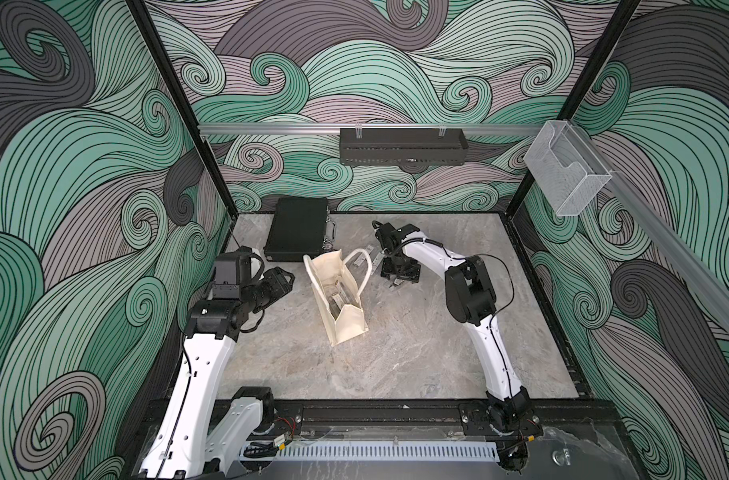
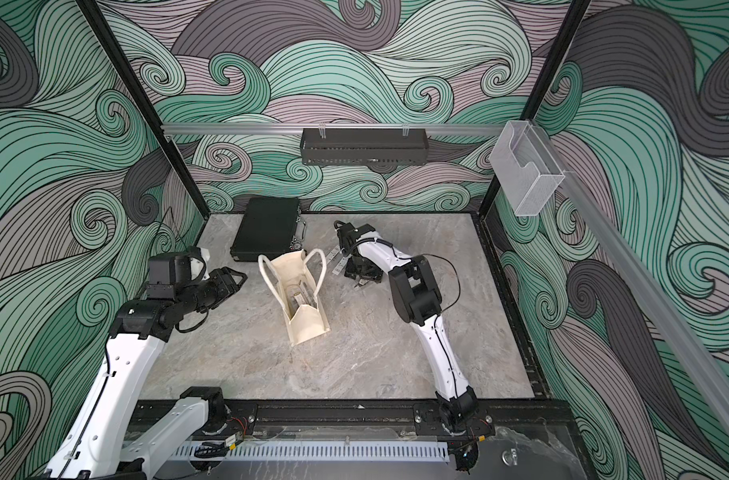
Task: Put the compass set into the canvas bag
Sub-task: Pick up the compass set at the center of the board, then place the compass set in the canvas bag.
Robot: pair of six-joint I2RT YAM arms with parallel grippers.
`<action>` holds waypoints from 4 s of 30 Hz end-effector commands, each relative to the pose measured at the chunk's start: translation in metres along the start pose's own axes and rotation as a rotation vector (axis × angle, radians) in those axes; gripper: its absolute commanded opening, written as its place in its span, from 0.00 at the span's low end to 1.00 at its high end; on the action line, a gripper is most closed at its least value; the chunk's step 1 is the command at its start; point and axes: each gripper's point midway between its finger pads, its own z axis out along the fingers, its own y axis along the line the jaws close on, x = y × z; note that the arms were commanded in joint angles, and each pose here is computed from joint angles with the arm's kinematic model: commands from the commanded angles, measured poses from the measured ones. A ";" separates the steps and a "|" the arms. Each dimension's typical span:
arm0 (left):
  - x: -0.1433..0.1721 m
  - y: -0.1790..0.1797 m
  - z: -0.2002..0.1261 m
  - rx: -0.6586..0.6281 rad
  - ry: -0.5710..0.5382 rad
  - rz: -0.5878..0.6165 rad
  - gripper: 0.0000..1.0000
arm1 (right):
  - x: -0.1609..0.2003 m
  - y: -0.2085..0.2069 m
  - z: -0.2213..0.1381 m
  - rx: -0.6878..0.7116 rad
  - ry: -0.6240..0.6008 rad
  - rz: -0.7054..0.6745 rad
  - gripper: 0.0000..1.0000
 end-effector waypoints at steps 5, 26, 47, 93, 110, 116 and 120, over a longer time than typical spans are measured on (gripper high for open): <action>0.000 -0.001 -0.003 0.004 -0.016 0.019 0.57 | 0.006 -0.006 0.009 -0.065 0.028 0.069 0.76; -0.001 -0.002 -0.006 0.007 -0.027 0.018 0.57 | 0.024 -0.011 -0.002 -0.141 0.035 0.084 0.54; -0.004 -0.015 -0.013 0.064 -0.035 0.015 0.57 | 0.004 -0.048 -0.158 -0.216 -0.287 -0.083 0.49; -0.005 -0.017 -0.007 0.061 -0.023 -0.004 0.57 | 0.123 0.149 -0.141 -0.301 -0.146 -0.734 0.52; -0.003 -0.015 -0.005 0.056 -0.017 -0.010 0.57 | 0.119 0.145 -0.183 -0.339 -0.176 -0.690 0.74; -0.004 -0.016 -0.004 0.059 -0.018 -0.006 0.57 | 0.101 0.126 -0.254 -0.398 -0.350 -0.671 0.80; -0.005 -0.017 -0.006 0.064 -0.027 -0.001 0.57 | 0.079 0.098 -0.292 -0.391 -0.470 -0.615 0.82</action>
